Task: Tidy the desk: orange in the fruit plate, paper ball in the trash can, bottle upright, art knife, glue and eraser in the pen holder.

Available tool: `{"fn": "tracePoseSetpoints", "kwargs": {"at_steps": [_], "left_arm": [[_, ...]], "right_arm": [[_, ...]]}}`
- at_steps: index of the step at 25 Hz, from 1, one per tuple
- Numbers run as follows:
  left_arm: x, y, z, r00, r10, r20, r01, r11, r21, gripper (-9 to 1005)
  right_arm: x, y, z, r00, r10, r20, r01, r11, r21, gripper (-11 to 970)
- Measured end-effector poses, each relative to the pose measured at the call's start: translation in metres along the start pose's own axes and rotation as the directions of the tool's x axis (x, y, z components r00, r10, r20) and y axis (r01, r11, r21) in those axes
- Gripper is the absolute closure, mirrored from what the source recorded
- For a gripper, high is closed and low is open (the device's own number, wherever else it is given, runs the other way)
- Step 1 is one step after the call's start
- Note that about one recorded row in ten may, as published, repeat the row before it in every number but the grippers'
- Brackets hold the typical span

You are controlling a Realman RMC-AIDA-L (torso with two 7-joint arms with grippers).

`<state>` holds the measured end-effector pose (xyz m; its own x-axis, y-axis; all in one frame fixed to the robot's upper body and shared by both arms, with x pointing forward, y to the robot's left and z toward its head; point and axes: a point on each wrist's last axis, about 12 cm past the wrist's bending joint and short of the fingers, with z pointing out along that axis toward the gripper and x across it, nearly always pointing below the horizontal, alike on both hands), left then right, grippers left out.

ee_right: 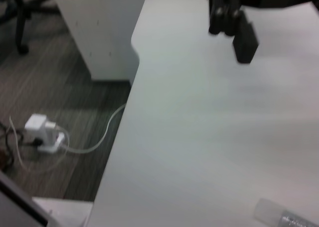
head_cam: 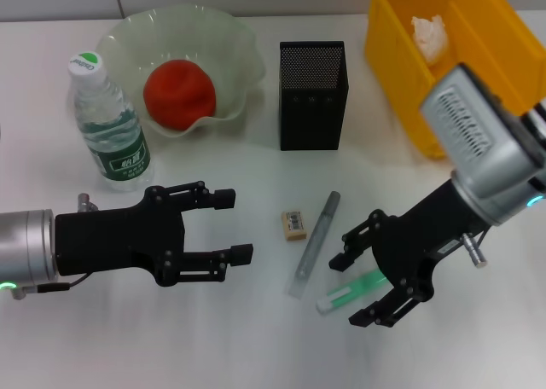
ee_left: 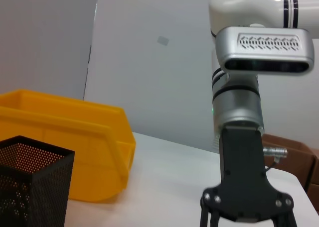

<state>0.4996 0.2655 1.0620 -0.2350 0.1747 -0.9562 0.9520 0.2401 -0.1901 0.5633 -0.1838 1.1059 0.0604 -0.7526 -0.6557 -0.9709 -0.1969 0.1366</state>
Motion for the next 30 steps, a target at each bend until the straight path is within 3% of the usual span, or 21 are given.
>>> {"fn": "tracePoseSetpoints", "kwargs": {"at_steps": [3,14,30], "left_arm": [[0.0,0.0,0.0,1.0,0.0,0.0,0.0,1.0,-0.001,192],[-0.001,0.002,0.001,1.0,-0.009,-0.005,0.009,1.0,-0.011,192],[-0.002,0.008,0.001,0.999,-0.024,-0.024,0.023,0.999,-0.026,192]], "right_arm": [[-0.006,-0.003,0.006,0.998,-0.022,-0.051,0.021,1.0,-0.009,177],[-0.039,-0.011,0.014,0.963,-0.145,-0.228,0.137,0.989,-0.052,395],[-0.074,-0.015,0.036,0.864,-0.312,-0.395,0.277,0.95,-0.146,426]]}}
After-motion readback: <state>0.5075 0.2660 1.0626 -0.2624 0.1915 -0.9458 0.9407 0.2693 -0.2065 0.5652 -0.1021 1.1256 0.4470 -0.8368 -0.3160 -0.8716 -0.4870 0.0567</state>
